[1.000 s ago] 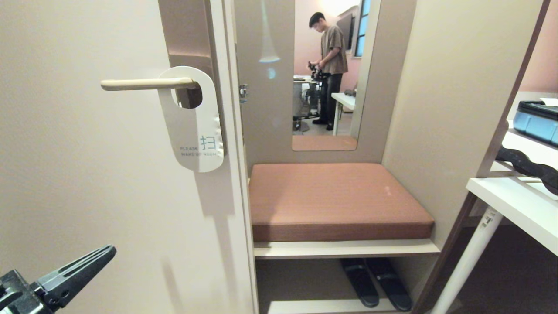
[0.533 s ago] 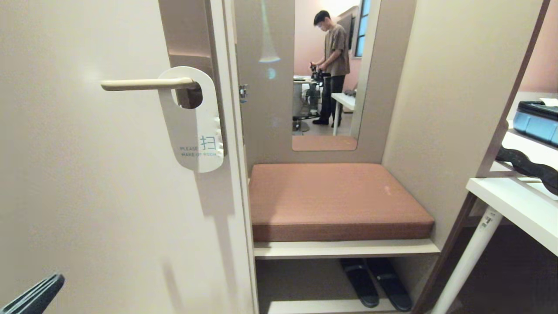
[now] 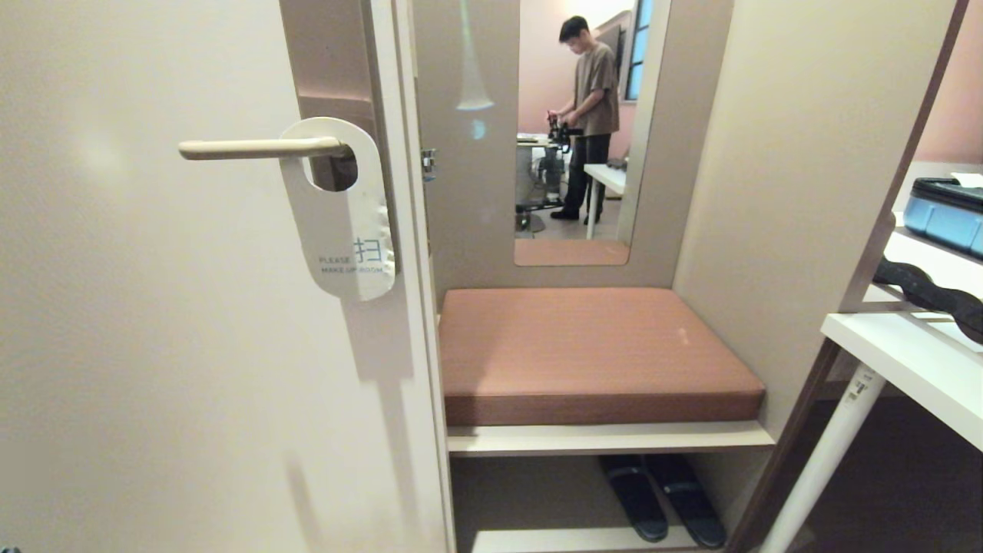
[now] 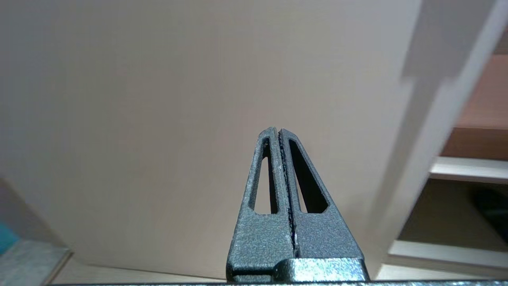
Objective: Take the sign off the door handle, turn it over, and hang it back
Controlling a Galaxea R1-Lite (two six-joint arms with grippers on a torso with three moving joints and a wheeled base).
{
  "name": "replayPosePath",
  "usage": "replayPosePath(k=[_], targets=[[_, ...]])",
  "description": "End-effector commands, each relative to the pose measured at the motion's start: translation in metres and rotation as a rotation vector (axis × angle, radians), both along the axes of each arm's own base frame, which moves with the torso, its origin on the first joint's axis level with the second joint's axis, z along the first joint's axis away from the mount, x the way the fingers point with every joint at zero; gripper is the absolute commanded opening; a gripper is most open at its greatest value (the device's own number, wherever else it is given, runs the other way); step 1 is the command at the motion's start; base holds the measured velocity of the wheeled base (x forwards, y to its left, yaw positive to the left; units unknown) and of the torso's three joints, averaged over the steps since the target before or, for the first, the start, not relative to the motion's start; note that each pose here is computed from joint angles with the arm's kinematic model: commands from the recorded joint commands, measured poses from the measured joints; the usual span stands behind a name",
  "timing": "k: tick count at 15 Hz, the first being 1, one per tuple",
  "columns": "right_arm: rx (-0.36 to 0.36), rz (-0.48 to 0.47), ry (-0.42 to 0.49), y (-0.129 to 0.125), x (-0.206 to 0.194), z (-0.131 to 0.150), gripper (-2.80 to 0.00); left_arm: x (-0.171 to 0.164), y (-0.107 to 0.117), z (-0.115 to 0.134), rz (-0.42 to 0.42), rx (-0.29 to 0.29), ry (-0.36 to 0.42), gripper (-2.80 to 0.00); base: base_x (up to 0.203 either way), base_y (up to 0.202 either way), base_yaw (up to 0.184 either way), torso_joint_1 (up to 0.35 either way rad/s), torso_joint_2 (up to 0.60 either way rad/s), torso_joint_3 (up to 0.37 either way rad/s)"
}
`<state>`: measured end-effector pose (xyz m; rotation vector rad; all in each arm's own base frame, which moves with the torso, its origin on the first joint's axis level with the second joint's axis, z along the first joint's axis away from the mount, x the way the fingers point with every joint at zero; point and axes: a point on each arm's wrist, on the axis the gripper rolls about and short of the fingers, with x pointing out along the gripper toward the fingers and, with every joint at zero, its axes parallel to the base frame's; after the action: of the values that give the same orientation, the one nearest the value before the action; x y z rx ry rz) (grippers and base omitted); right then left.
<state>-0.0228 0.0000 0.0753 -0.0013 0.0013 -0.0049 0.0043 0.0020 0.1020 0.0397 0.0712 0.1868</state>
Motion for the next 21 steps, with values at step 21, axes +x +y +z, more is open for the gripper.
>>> replayPosePath(k=[21], targets=[[0.000, 0.000, 0.000, 0.000, 0.000, 0.000, -2.80, -0.027, -0.002, -0.027, -0.168, -0.013, -0.064, -2.80, 0.000, 0.000, 0.000, 0.000, 0.00, 0.000]])
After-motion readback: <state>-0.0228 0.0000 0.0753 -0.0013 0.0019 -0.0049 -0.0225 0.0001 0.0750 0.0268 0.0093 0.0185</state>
